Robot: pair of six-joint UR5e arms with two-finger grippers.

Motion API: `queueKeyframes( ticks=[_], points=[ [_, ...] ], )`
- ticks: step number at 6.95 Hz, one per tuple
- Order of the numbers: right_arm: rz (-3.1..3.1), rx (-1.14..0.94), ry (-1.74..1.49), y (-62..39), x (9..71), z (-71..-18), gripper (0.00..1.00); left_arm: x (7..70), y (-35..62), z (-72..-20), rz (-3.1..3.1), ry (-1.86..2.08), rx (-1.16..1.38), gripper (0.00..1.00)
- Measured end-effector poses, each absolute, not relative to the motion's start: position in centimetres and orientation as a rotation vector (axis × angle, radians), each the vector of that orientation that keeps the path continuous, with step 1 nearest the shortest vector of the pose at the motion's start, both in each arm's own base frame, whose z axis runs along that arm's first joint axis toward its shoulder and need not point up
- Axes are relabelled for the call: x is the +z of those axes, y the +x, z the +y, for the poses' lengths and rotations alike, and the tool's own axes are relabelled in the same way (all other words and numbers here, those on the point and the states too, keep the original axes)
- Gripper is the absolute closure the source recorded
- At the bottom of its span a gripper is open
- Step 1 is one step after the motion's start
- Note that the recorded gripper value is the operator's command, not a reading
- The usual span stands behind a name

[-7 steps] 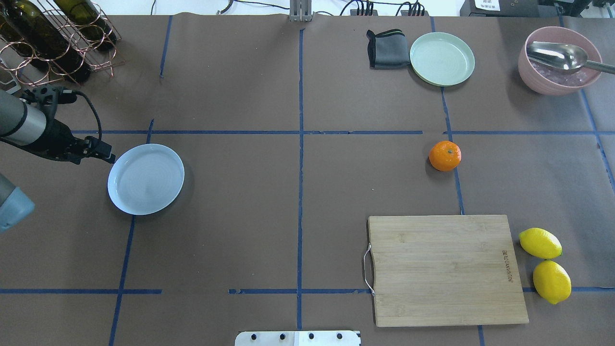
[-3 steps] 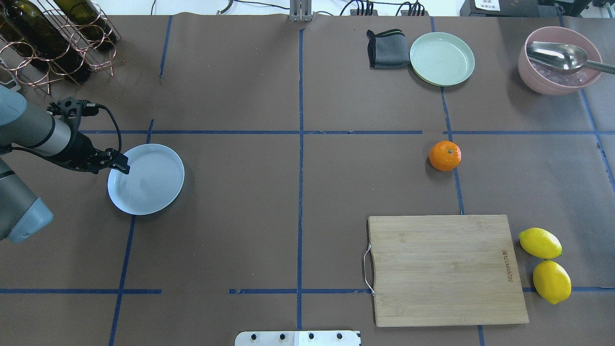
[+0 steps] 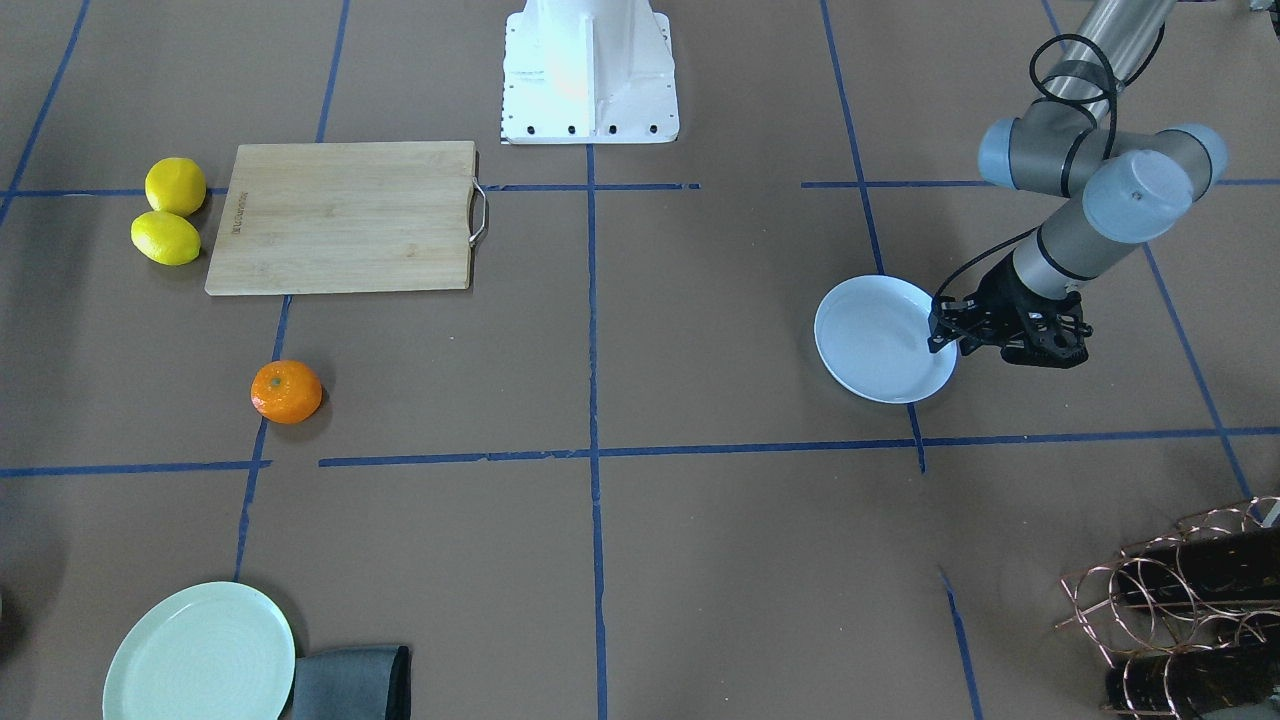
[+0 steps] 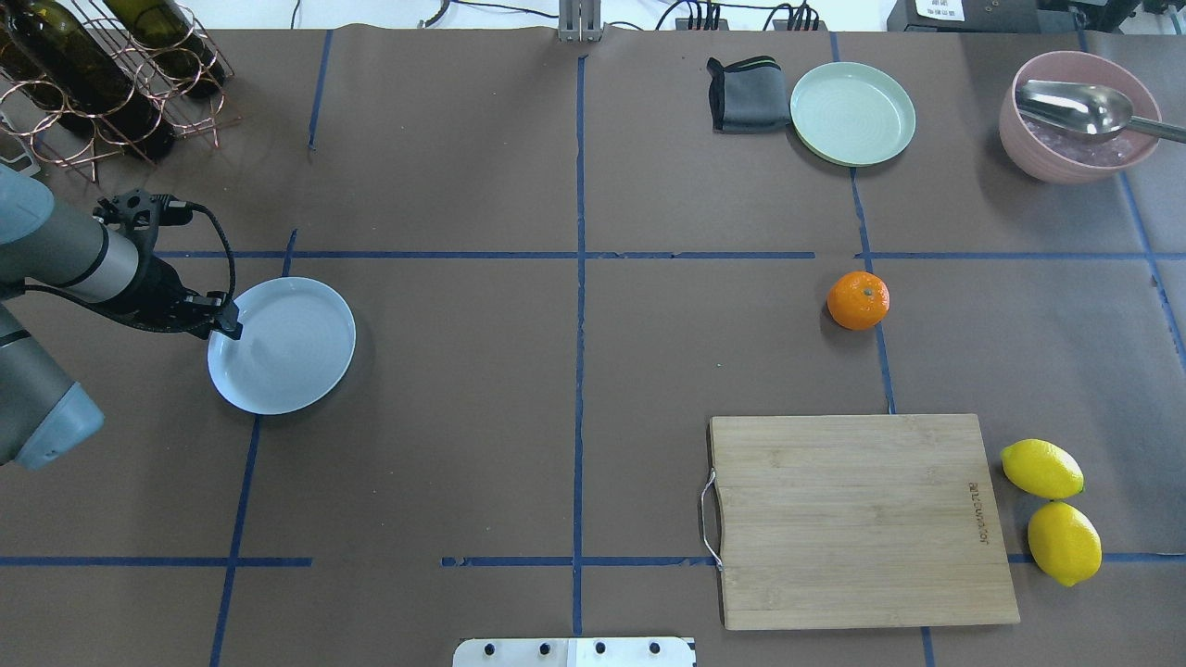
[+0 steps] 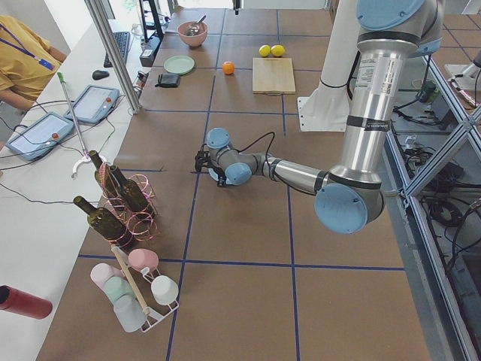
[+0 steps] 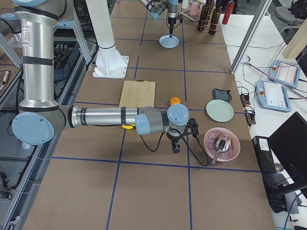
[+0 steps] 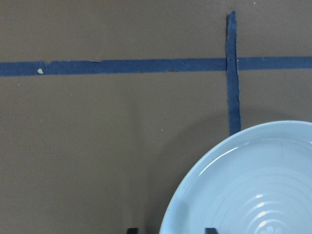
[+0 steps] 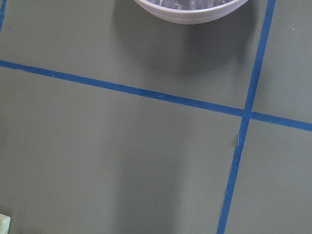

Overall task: Pick orange to plate
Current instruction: 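Reach the left gripper to the rim of the white plate and grip it, then slide the white plate to table centre with left gripper while right arm reaches in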

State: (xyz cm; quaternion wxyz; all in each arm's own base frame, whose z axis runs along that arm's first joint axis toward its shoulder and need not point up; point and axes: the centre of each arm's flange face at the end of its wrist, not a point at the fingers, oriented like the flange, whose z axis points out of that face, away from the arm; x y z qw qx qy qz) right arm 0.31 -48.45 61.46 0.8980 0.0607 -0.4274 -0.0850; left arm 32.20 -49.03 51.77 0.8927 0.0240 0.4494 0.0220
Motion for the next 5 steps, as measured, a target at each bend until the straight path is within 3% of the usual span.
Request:
queueKeyframes(
  ticks=[1,3,4,5],
  points=[
    [-0.885,-0.176,0.126,0.31,61.46,-48.45,0.0,51.84,32.23,-49.0,0.931,0.048,0.046,0.54],
    [-0.885,-0.177,0.125,0.28,61.47,-48.45,0.0,52.0,32.26,-48.95,0.929,0.045,0.046,0.66],
    [-0.885,-0.177,0.125,0.26,61.48,-48.45,0.0,52.1,32.28,-48.94,0.927,0.044,0.045,0.76],
    [-0.885,-0.177,0.125,0.24,61.46,-48.47,0.0,52.2,32.3,-48.93,0.926,0.043,0.045,1.0]
  ],
)
